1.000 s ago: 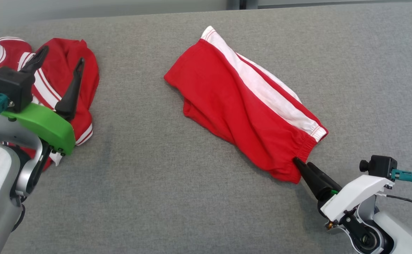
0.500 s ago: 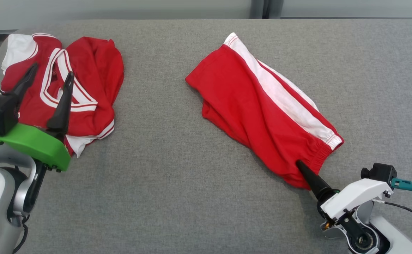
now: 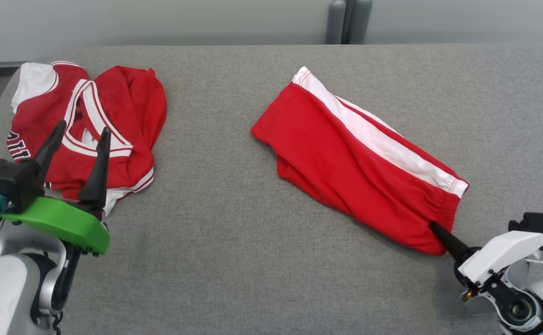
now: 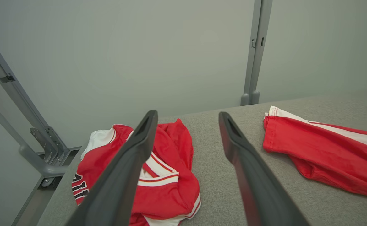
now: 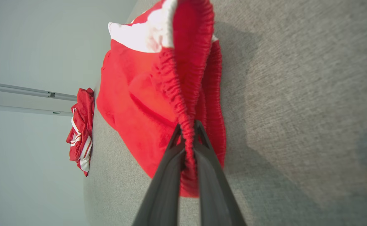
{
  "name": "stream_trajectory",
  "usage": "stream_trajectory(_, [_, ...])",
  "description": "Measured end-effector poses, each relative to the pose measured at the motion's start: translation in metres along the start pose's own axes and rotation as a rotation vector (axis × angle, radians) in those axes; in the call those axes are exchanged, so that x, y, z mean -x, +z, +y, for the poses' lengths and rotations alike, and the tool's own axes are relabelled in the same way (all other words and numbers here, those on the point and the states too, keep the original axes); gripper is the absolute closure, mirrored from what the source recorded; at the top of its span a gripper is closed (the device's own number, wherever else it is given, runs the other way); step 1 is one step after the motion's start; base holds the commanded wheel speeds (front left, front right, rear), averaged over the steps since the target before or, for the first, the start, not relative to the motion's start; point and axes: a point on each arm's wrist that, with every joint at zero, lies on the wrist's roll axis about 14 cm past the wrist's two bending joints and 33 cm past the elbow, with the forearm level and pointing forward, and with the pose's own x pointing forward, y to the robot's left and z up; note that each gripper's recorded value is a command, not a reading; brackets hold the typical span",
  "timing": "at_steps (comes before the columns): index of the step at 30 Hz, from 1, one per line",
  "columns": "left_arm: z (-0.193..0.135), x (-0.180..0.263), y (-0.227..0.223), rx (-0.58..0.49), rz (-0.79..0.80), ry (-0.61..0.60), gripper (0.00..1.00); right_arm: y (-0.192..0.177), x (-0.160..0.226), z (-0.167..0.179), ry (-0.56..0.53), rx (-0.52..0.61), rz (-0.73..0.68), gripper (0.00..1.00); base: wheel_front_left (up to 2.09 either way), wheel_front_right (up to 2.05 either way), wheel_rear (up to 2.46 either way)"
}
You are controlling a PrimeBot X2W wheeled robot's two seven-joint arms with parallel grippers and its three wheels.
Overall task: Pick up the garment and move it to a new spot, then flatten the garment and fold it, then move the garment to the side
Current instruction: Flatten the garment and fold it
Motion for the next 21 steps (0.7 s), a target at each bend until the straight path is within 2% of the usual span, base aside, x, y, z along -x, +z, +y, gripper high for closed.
stream_trajectory(5, [-0.006,0.008,-0.001,0.032,-0.005,0.005,0.00,0.020,0.015,-0.026,-0.068,0.052,0.042,1.00,0.00,0.00,0.00])
stream_trajectory(14, [-0.017,0.015,-0.007,0.067,0.006,0.000,0.00,0.090,0.059,-0.092,-0.306,0.133,0.020,1.00,0.00,0.00,0.00])
stream_trajectory(18, [-0.019,0.018,-0.012,0.076,0.020,-0.001,0.00,0.118,0.071,-0.098,-0.341,0.174,-0.017,1.00,0.00,0.00,0.00])
stream_trajectory(21, [-0.026,0.019,-0.012,0.098,0.020,-0.010,0.00,0.123,0.067,-0.088,-0.314,0.187,-0.011,1.00,0.00,0.00,0.00])
